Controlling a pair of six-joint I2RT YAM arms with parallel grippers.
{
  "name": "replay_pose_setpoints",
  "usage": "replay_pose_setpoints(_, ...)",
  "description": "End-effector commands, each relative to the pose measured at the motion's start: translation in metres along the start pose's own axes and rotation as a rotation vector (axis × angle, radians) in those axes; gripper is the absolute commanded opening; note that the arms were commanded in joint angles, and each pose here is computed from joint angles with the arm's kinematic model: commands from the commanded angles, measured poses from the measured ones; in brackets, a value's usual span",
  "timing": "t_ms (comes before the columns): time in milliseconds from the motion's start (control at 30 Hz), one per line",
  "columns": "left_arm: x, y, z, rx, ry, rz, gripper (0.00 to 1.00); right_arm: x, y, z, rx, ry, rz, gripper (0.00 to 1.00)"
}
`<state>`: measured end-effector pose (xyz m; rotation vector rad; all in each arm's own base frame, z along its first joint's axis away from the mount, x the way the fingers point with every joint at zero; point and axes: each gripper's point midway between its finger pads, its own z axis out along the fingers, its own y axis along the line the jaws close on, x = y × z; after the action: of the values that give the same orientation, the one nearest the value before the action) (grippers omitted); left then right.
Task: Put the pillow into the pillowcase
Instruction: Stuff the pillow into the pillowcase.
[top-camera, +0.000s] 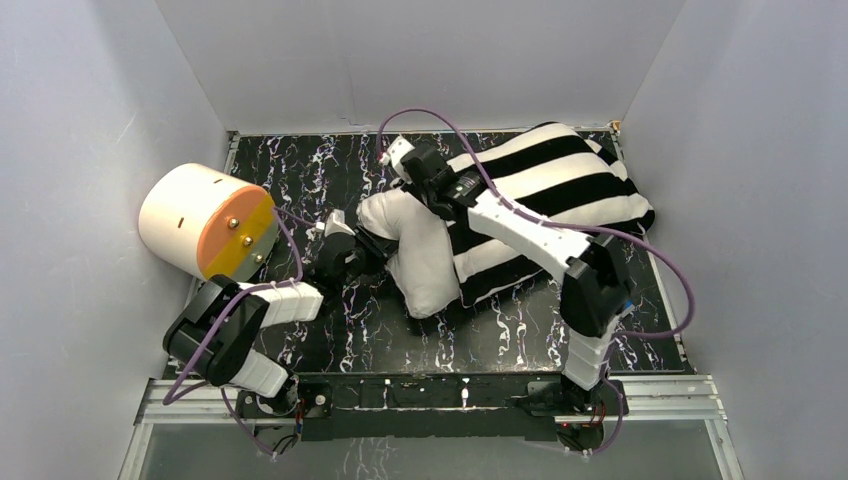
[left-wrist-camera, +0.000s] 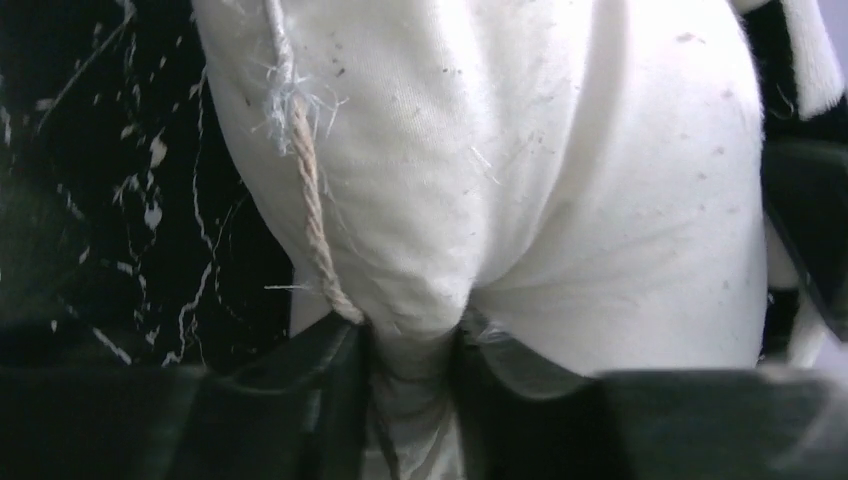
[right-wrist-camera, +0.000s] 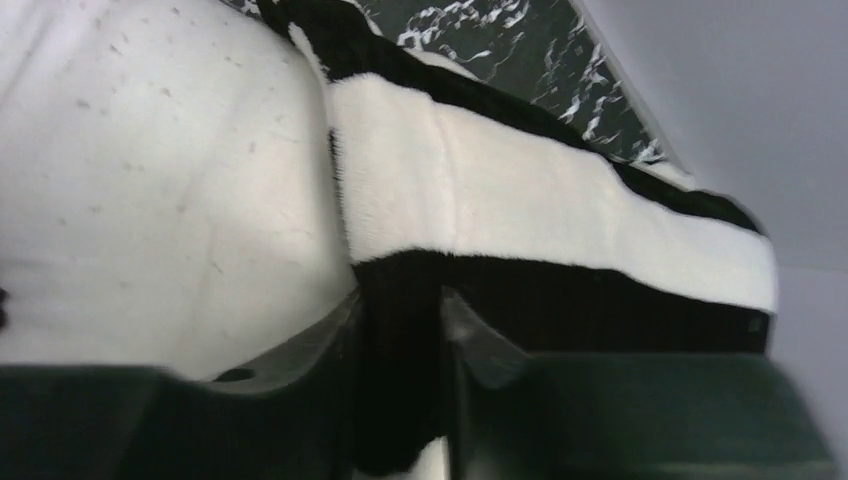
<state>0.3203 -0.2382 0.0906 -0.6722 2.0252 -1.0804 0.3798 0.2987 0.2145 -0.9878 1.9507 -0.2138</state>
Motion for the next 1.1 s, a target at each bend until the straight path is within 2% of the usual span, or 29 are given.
replay_pose_setpoints(0, -0.017, -0.057, 0.007, 0.186, -0.054, 0.043, 0.18, -0.046, 0.025, 0.005, -0.193, -0.093, -0.028, 0.09)
replay_pose_setpoints(33, -0.019, -0.063, 0.007, 0.207, -0.065, 0.05, 0.12, -0.059, 0.04, -0.001, -0.281, -0.116, -0.009, 0.0)
replay_pose_setpoints(133, -0.026, -0.089, 0.008, 0.301, -0.076, 0.05, 0.01, -0.1, 0.095, -0.043, -0.554, -0.207, 0.065, 0.0)
replay_pose_setpoints(233, -0.027, -0.114, 0.011, 0.372, -0.054, 0.055, 0.0, -0.144, 0.142, -0.105, -0.843, -0.353, 0.185, 0.0)
replay_pose_setpoints(433, -0.032, -0.137, 0.012, 0.443, -0.052, 0.045, 0.0, -0.158, 0.2, -0.17, -1.081, -0.398, 0.38, 0.0)
replay_pose_setpoints(600, -0.041, -0.152, 0.004, 0.479, -0.082, 0.059, 0.0, -0.159, 0.21, -0.193, -1.083, -0.484, 0.505, 0.0)
replay_pose_setpoints(700, -0.041, -0.156, 0.003, 0.489, -0.076, 0.06, 0.0, -0.174, 0.208, -0.211, -1.11, -0.592, 0.577, 0.0)
replay_pose_setpoints(967, -0.057, -0.156, 0.0, 0.468, -0.116, 0.076, 0.0, -0.19, 0.225, -0.249, -1.091, -0.721, 0.615, 0.0)
replay_pose_setpoints(1067, -0.06, -0.142, -0.001, 0.405, -0.114, 0.087, 0.0, -0.191, 0.215, -0.24, -1.008, -0.708, 0.592, 0.0)
